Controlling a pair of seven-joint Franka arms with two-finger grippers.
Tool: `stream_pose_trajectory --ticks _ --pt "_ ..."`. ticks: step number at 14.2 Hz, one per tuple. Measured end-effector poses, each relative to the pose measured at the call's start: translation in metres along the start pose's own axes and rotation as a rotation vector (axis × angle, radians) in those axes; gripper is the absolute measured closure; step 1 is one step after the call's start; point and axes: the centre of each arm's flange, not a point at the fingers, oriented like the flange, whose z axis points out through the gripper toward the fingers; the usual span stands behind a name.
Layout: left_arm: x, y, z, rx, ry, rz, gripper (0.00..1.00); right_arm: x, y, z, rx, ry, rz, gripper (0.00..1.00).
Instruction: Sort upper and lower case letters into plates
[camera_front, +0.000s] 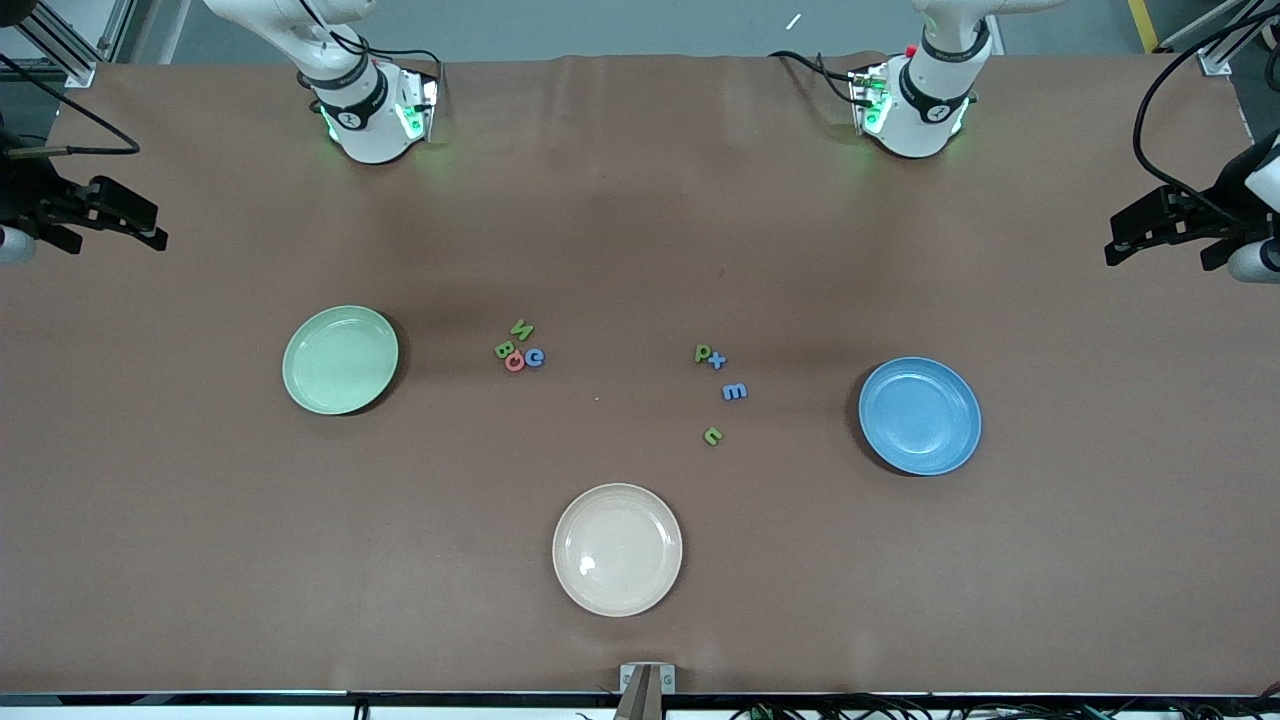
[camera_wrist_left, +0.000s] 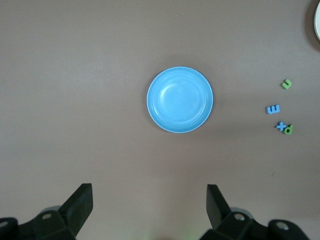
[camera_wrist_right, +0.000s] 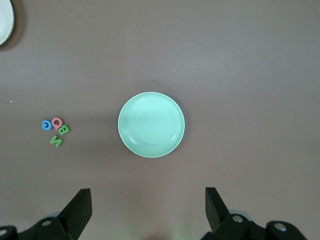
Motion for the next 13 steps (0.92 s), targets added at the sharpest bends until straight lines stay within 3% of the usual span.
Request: stream_pose_trajectory --ticks 10,13 --pt "-0.001 0.005 -0.001 -0.002 0.002 0.009 0.00 0.000 0.000 0.000 -0.011 0.000 -0.002 0.00" --pt "0.008 0.024 0.014 -0.061 -0.014 0.037 0.00 0.000 0.000 0.000 -0.012 0.000 -0.003 0.00"
